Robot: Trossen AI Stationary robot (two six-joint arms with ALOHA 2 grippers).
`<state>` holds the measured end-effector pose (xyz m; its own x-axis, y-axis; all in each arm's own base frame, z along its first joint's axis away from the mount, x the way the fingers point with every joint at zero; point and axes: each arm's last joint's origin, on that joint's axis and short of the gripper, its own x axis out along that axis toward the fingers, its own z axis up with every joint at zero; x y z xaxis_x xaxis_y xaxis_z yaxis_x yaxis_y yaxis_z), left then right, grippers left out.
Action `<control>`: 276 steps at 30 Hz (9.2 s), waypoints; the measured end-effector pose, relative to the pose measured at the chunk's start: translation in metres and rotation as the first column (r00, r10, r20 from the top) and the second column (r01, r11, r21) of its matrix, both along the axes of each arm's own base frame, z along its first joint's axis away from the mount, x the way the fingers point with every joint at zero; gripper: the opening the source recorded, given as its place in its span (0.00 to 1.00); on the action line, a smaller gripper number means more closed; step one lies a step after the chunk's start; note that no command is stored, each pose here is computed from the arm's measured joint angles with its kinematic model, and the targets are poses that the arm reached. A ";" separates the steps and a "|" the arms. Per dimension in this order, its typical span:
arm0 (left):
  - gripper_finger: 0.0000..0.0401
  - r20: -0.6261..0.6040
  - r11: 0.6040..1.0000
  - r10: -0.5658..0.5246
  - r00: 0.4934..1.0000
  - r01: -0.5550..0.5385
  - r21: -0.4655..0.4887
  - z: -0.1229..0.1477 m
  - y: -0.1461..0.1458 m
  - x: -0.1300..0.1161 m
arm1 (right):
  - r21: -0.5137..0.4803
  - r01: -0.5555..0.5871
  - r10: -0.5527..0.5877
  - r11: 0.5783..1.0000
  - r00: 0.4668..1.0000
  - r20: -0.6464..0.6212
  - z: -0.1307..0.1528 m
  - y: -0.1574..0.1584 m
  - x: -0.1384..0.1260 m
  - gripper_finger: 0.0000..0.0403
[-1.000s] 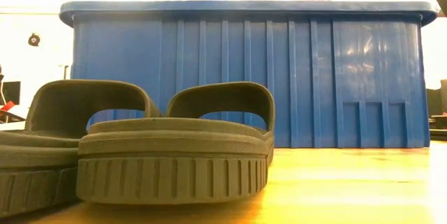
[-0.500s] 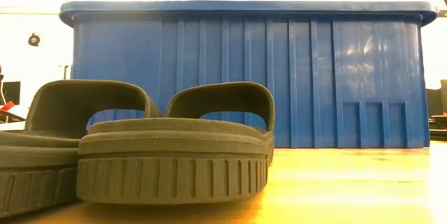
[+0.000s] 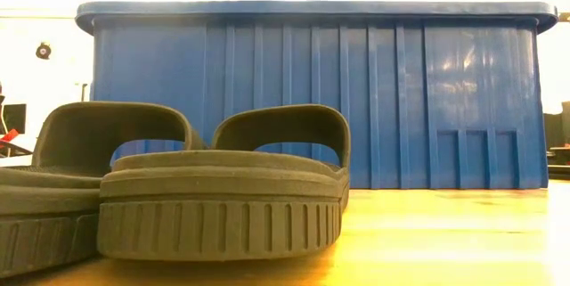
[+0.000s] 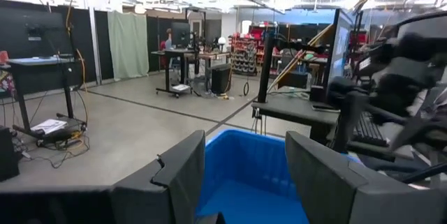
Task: Pick and place slides into bin
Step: Put the pink slide into the blue organizer bin
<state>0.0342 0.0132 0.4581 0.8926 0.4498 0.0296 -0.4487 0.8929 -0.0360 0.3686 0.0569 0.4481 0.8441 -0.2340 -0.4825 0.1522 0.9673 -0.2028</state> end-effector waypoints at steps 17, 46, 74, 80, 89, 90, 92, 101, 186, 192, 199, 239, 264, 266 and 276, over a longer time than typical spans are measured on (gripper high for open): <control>0.46 -0.016 1.000 0.000 1.000 -0.001 -0.025 0.000 0.000 0.016 | 0.179 -0.068 0.103 0.982 0.976 -0.192 -0.090 0.124 -0.017 0.57; 0.46 -0.085 1.000 0.004 0.996 -0.006 -0.026 -0.009 0.001 0.032 | 0.126 -0.164 0.198 0.978 0.920 -0.340 -0.245 0.176 0.051 0.57; 0.46 -0.070 0.910 -0.301 0.951 0.265 -0.320 -0.037 -0.008 0.036 | 0.186 -0.092 0.006 0.978 0.907 0.421 -0.043 0.091 -0.096 0.24; 0.46 -0.092 0.827 -0.441 0.893 0.364 -0.429 -0.048 -0.012 0.055 | 0.153 -0.129 0.002 0.980 0.768 0.640 -0.044 0.058 -0.147 0.17; 0.46 -0.090 0.851 -0.462 0.883 0.412 -0.326 -0.042 -0.012 0.083 | 0.244 -0.105 -0.095 0.964 0.722 0.685 -0.086 0.012 -0.208 0.12; 0.46 -0.091 0.855 -0.463 0.882 0.417 -0.309 -0.041 -0.012 0.086 | 0.251 -0.092 -0.110 0.964 0.721 0.684 -0.091 0.008 -0.212 0.12; 0.46 -0.104 0.859 -0.464 0.880 0.417 -0.298 -0.040 -0.011 0.092 | 0.270 -0.039 -0.163 0.962 0.709 0.686 -0.100 -0.001 -0.222 0.12; 0.46 -0.342 0.808 -0.361 0.868 0.108 -0.579 -0.061 -0.008 0.116 | 0.284 0.325 -0.431 0.902 0.623 0.653 -0.123 -0.030 -0.246 0.12; 0.01 -0.961 0.409 -0.272 -0.054 -0.910 -0.065 -0.229 -0.273 0.207 | -0.111 0.552 -0.344 0.827 0.651 0.677 -0.067 -0.056 -0.296 0.12; 0.00 -0.769 0.492 -0.311 0.558 -0.598 -0.633 -0.138 -0.243 0.213 | -0.092 0.554 -0.349 0.827 0.636 0.688 -0.060 -0.058 -0.299 0.12; 0.00 -0.342 0.621 -0.278 0.898 -0.103 -0.777 -0.057 -0.179 0.233 | -0.085 0.554 -0.352 0.828 0.631 0.691 -0.059 -0.058 -0.300 0.12; 0.00 -0.725 0.836 0.548 0.416 -0.281 0.471 -0.207 0.103 0.433 | 0.135 0.504 -0.429 0.853 0.532 0.730 -0.054 -0.059 -0.303 0.12; 0.00 -0.790 0.880 0.474 0.389 -0.221 0.420 -0.238 0.146 0.428 | 0.134 0.504 -0.429 0.853 0.533 0.730 -0.054 -0.059 -0.303 0.12; 0.00 -0.790 0.881 0.474 0.389 -0.222 0.419 -0.238 0.146 0.428 | 0.134 0.503 -0.429 0.854 0.532 0.730 -0.054 -0.059 -0.303 0.12; 0.27 -0.815 0.908 0.420 0.399 -0.193 0.373 -0.245 0.152 0.427 | 0.134 0.503 -0.428 0.854 0.532 0.730 -0.054 -0.059 -0.303 0.12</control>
